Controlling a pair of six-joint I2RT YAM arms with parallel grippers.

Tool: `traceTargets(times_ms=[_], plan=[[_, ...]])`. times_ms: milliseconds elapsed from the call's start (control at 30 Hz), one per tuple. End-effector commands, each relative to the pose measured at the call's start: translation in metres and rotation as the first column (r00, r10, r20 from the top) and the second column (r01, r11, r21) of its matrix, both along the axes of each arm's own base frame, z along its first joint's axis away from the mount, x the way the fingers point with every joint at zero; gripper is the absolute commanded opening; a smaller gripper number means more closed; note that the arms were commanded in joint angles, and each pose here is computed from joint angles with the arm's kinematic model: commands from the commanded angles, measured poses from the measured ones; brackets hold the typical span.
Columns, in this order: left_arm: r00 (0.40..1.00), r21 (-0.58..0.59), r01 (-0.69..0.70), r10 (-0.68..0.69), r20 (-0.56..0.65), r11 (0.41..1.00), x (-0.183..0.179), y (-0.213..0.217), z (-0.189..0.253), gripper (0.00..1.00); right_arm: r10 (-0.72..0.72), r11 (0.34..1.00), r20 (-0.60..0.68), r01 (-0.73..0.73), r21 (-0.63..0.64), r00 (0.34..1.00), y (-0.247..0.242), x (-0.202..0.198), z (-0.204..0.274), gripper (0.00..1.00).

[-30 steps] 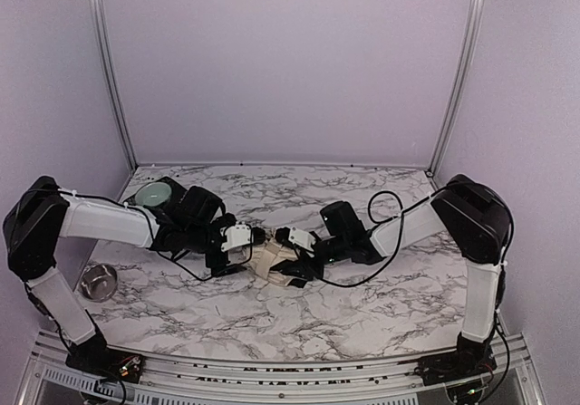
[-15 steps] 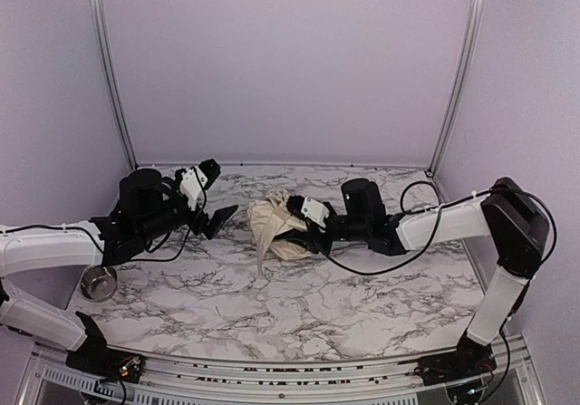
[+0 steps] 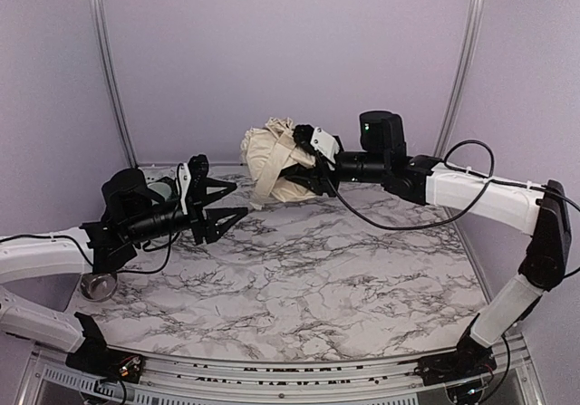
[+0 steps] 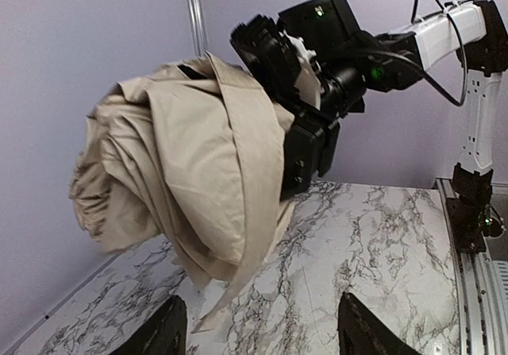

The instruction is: Put away the umbrella

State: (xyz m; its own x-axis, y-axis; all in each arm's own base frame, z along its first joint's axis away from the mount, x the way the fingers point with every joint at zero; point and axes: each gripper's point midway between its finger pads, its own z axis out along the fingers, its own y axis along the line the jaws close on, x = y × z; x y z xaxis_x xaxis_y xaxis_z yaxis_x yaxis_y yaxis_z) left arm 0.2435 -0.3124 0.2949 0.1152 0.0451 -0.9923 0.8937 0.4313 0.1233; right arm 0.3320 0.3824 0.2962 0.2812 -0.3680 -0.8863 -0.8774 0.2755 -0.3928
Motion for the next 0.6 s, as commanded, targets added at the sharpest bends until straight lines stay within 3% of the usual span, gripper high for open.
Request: traceTargets(times_ms=[0, 233, 567], plan=[[0.996, -0.020, 0.079, -0.078, 0.037, 0.997, -0.015, -0.012, -0.001, 0.66, 0.100, 0.993, 0.109, -0.107, 0.053, 0.989, -0.005, -0.026, 0.075, 0.00], [0.988, -0.053, 0.139, -0.134, 0.075, 0.989, -0.019, -0.028, 0.009, 0.77, 0.157, 0.979, 0.169, -0.176, 0.103, 0.973, -0.005, -0.045, 0.126, 0.00], [0.967, -0.072, 0.234, -0.224, 0.121, 0.970, -0.036, -0.055, 0.014, 0.85, 0.175, 0.973, 0.197, -0.200, 0.118, 0.965, -0.004, -0.054, 0.142, 0.00]])
